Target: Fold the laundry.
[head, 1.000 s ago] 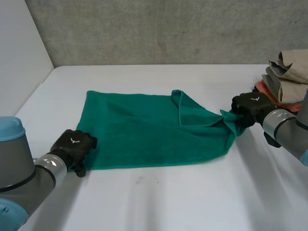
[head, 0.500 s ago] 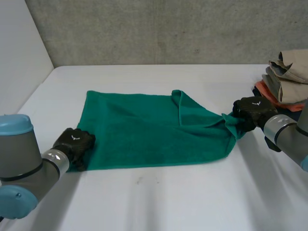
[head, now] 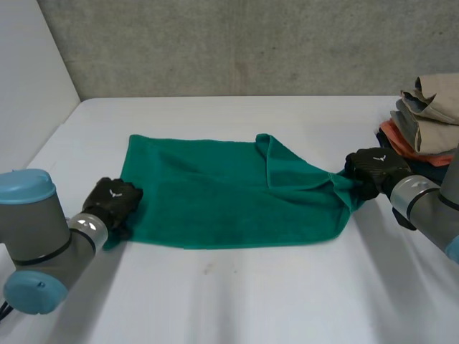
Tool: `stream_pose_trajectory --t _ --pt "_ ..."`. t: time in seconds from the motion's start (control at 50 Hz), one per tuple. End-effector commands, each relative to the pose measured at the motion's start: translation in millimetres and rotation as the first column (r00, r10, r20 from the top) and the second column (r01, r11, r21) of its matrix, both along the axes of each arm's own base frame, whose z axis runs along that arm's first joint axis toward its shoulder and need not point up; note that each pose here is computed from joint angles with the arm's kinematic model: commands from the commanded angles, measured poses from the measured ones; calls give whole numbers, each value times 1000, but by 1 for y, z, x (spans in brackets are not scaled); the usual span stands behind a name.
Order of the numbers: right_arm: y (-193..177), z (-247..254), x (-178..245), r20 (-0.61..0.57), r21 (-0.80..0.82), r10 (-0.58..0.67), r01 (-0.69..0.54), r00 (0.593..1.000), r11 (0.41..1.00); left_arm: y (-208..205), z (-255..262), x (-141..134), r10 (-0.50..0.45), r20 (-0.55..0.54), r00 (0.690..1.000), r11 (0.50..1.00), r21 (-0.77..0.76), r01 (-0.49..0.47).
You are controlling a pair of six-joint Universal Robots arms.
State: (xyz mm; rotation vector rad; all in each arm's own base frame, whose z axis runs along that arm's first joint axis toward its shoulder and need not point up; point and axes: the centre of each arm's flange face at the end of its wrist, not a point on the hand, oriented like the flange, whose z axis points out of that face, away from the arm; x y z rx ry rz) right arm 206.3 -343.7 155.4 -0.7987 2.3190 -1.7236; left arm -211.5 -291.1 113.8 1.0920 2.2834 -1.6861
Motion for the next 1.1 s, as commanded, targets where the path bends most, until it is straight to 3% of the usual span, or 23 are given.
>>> stream_pose_trajectory --t 0.02,0.26,0.44,0.52,0.6,0.72,0.86,0.96,1.02,1.06,1.08,1.1 --pt "2 -1 1 -2 2 3 -3 1000 1000 -9 7 -4 -7 -11 1000 998 -65 7" --pt "1 8 -2 0 -22 -2 2 1000 1000 -13 21 -6 -3 -18 1000 994 -110 1" --pt "31 114 -17 -105 -243 -26 0 994 970 15 152 9 1 -152 988 907 -417 -65" --pt "44 161 -40 -146 -298 -98 50 984 953 34 192 21 6 -225 974 880 -461 -112" --pt "58 195 -55 -200 -327 -139 67 970 943 48 209 23 -8 -238 971 889 -447 -102" --pt "61 204 -64 -249 -321 -167 82 954 944 54 215 20 -39 -226 973 924 -378 -50" --pt "47 153 -37 -316 -149 -42 -6 948 989 15 161 9 0 -185 983 987 -160 -30" --pt "18 119 -34 -375 -84 -91 64 923 994 -24 124 -13 15 -144 989 996 -85 -27" --pt "-4 116 -33 -372 -145 -144 96 917 985 -46 127 -19 31 -138 990 990 -131 -49" --pt "-26 125 -28 -331 -283 -203 109 921 953 -67 147 -25 38 -152 988 969 -234 -73" --pt "-32 133 -25 -304 -342 -221 110 927 933 -75 157 -26 36 -168 985 956 -281 -83" --pt "-43 151 -20 -229 -467 -252 121 940 876 -81 169 -28 27 -186 982 938 -335 -89"
